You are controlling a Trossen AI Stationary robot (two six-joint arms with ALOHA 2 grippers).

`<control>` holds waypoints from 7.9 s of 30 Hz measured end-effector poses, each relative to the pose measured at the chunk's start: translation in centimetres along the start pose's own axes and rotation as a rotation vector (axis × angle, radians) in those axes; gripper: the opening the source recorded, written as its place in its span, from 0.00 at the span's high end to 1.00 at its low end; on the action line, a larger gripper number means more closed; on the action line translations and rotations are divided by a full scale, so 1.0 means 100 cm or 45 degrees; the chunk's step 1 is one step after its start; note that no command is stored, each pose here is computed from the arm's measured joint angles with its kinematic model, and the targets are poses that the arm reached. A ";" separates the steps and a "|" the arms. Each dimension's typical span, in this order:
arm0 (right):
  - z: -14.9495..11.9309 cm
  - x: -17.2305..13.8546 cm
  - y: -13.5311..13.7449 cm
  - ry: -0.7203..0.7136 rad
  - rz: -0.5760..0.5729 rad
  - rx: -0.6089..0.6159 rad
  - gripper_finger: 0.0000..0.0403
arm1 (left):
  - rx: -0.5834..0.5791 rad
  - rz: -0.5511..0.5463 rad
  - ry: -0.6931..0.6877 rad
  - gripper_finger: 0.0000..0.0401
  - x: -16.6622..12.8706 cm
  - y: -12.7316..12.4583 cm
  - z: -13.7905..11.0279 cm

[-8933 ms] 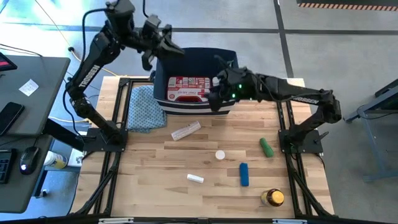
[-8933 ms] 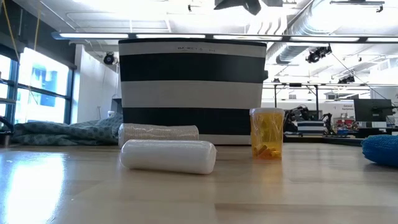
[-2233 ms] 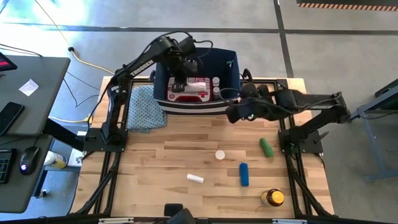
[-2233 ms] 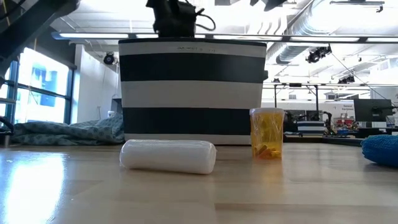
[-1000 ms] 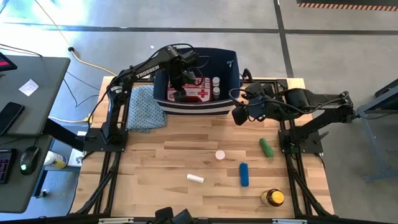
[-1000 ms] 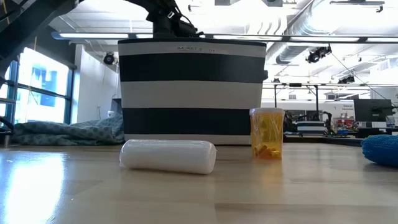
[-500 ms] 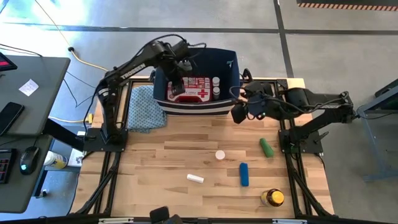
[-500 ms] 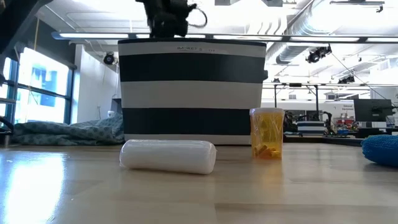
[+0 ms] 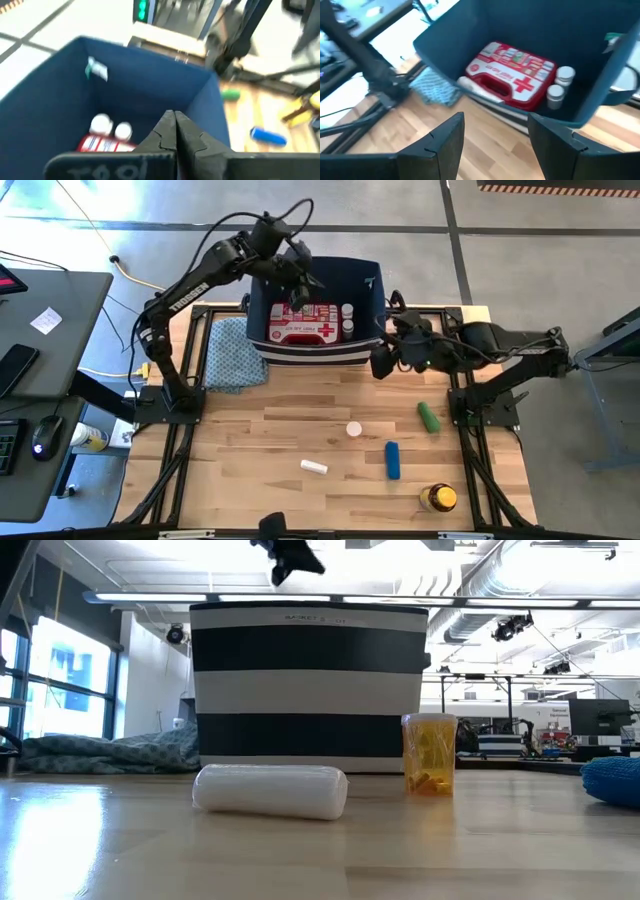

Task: Pick & place medical supplies in basket/bin
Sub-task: Put the white rolled gauze into the blue bin, then put the blue bandage into the blue bin

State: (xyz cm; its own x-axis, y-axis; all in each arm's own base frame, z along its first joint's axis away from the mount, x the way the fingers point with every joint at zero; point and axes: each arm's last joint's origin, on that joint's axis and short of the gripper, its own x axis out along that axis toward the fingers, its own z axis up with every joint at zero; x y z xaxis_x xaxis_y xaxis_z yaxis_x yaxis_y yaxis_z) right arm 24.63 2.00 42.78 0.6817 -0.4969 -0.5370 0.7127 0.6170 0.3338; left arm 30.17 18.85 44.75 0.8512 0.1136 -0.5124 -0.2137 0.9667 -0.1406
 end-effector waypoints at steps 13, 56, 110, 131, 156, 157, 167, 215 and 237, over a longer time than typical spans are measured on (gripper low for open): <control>-0.008 -0.003 0.031 -0.007 0.258 -0.075 0.48 | 0.104 -0.284 -0.088 0.85 -0.068 -0.053 0.017; -0.116 -0.085 0.058 0.216 0.345 -0.090 0.48 | 0.480 -0.539 0.825 0.73 0.088 -0.299 -0.151; -0.080 -0.091 0.023 0.136 0.275 -0.127 0.48 | 0.494 -0.392 1.019 0.73 0.180 -0.296 -0.277; -0.074 -0.085 0.020 0.152 0.245 -0.066 0.48 | 0.631 -0.349 0.772 0.89 0.085 -0.213 -0.088; 0.030 -0.056 -0.057 -0.371 -0.221 0.040 0.48 | 0.417 0.097 0.551 0.89 0.065 0.049 -0.047; 0.032 -0.055 -0.058 -0.375 -0.236 0.046 0.48 | 0.387 0.067 0.599 0.89 0.070 0.053 -0.055; 0.037 -0.044 -0.063 -0.306 -0.243 0.052 0.48 | 0.321 -0.172 0.763 0.88 0.096 0.042 -0.093; 0.022 -0.047 -0.052 0.070 0.093 -0.005 0.48 | 0.291 -0.027 0.837 0.41 0.106 0.026 -0.097; -0.017 -0.022 -0.051 0.621 -0.219 0.013 0.48 | -0.002 0.125 0.486 0.51 -0.006 -0.016 -0.012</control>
State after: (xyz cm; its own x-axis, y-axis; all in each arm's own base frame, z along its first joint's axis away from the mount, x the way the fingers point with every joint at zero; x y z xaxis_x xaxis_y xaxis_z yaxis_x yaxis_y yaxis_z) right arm 19.20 1.02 40.97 0.3995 -0.2465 -0.8830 0.8110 0.5441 0.2150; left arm 29.44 16.95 44.30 0.5874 0.1119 -0.8015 -0.2862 0.9551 -0.0764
